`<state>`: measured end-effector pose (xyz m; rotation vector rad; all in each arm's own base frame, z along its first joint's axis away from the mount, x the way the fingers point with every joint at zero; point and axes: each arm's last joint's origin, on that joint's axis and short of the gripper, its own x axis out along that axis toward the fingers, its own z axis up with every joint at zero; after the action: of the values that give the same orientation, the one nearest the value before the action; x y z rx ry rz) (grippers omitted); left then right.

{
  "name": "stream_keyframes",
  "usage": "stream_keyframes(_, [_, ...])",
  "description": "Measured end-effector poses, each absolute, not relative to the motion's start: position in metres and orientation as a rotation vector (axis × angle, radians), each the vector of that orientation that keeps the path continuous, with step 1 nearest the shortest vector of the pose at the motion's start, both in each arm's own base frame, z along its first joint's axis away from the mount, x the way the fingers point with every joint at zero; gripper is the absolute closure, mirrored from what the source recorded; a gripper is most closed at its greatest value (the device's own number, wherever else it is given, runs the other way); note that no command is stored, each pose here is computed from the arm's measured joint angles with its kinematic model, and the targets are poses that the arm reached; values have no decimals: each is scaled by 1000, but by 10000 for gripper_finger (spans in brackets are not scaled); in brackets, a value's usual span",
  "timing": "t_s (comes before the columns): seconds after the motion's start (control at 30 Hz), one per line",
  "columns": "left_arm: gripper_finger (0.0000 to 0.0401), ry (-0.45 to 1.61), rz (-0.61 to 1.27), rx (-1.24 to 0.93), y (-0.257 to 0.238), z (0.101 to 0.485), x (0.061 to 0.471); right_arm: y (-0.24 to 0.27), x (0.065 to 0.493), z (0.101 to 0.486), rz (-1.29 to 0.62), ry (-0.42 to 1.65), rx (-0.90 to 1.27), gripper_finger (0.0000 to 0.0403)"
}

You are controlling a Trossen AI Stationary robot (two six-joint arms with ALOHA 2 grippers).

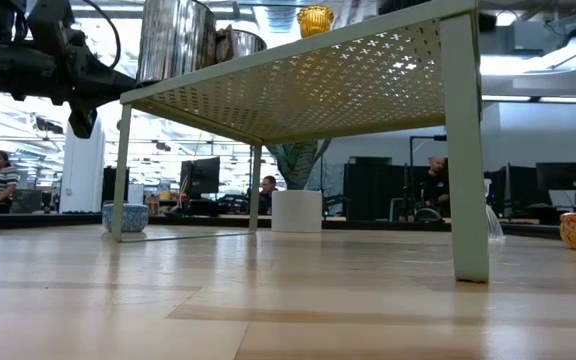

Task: Pick & Place candle stick holders
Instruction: Put the transparent candle holder on the shelf

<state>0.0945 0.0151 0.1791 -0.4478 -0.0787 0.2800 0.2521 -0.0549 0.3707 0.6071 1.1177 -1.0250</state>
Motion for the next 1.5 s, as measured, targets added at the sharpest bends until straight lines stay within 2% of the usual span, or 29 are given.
stream_keyframes(0.17, [390, -81, 280, -448, 15, 179, 95, -80, 223, 336, -1153, 1228, 639, 188])
stream_keyframes(0.3, [390, -88, 278, -448, 15, 180, 94, -91, 201, 309, -1203, 1300, 669, 159])
stream_keyframes(0.77, [390, -93, 277, -448, 15, 180, 94, -107, 171, 252, -1205, 1172, 812, 196])
stream_keyframes(1.07, [390, -94, 277, -448, 15, 181, 94, -117, 170, 229, -1175, 1113, 869, 198])
stream_keyframes(1.5, [390, -99, 276, -449, 15, 181, 94, -113, 165, 205, -1132, 1160, 901, 203])
